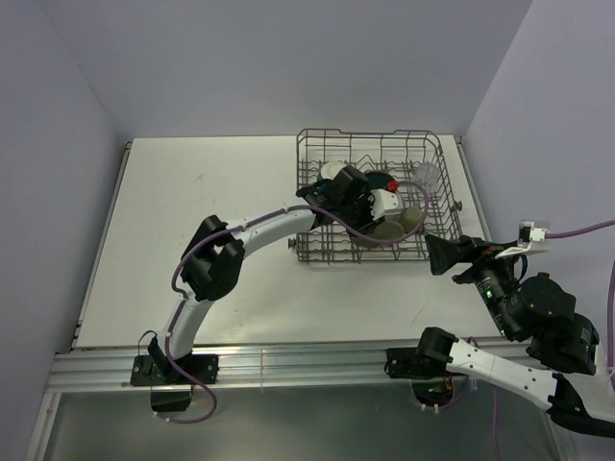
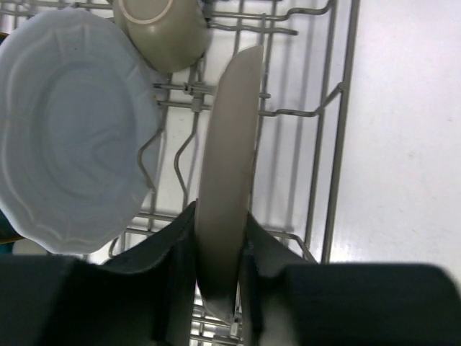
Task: Load the mixed dishes into the dish rack
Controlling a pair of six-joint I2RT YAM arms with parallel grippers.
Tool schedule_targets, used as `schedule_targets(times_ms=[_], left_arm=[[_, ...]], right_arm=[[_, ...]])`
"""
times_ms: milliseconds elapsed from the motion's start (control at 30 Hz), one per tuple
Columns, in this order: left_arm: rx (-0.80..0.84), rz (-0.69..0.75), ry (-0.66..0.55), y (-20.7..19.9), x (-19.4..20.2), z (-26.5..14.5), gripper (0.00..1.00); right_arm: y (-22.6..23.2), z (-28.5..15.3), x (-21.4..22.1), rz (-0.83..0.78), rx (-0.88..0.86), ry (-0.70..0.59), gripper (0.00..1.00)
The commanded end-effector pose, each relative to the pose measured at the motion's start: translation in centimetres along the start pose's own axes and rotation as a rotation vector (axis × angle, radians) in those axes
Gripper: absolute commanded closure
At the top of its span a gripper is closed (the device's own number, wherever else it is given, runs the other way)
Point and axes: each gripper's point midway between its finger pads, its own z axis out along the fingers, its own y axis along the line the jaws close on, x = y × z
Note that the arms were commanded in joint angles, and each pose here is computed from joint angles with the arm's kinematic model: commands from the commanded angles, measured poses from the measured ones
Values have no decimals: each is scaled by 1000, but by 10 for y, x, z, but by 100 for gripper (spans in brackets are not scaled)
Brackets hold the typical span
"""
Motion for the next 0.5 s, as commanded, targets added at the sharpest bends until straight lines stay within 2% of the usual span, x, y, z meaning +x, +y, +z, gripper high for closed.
schedule_targets(times_ms=[0, 33, 67, 133, 167, 333, 467], left_arm=[[62, -28, -112, -4, -41, -12, 68], [63, -32, -106, -4, -39, -11, 66], [48, -42, -100, -1, -37, -10, 57], [37, -47, -100, 2, -37, -11, 52], [22, -53, -110, 5, -39, -12, 42], [-38, -67, -129, 15, -40, -17, 28], [-105, -77, -134, 27, -41, -20, 26]], right_arm=[[1, 3, -4, -1, 16, -17, 0], [1, 4, -3, -5, 16, -14, 0], [1, 4, -2, -7, 15, -12, 0], [3, 5, 0, -12, 14, -7, 0], [3, 6, 2, -16, 13, -5, 0], [5, 8, 7, -20, 8, 2, 0], [6, 9, 10, -20, 5, 9, 0]])
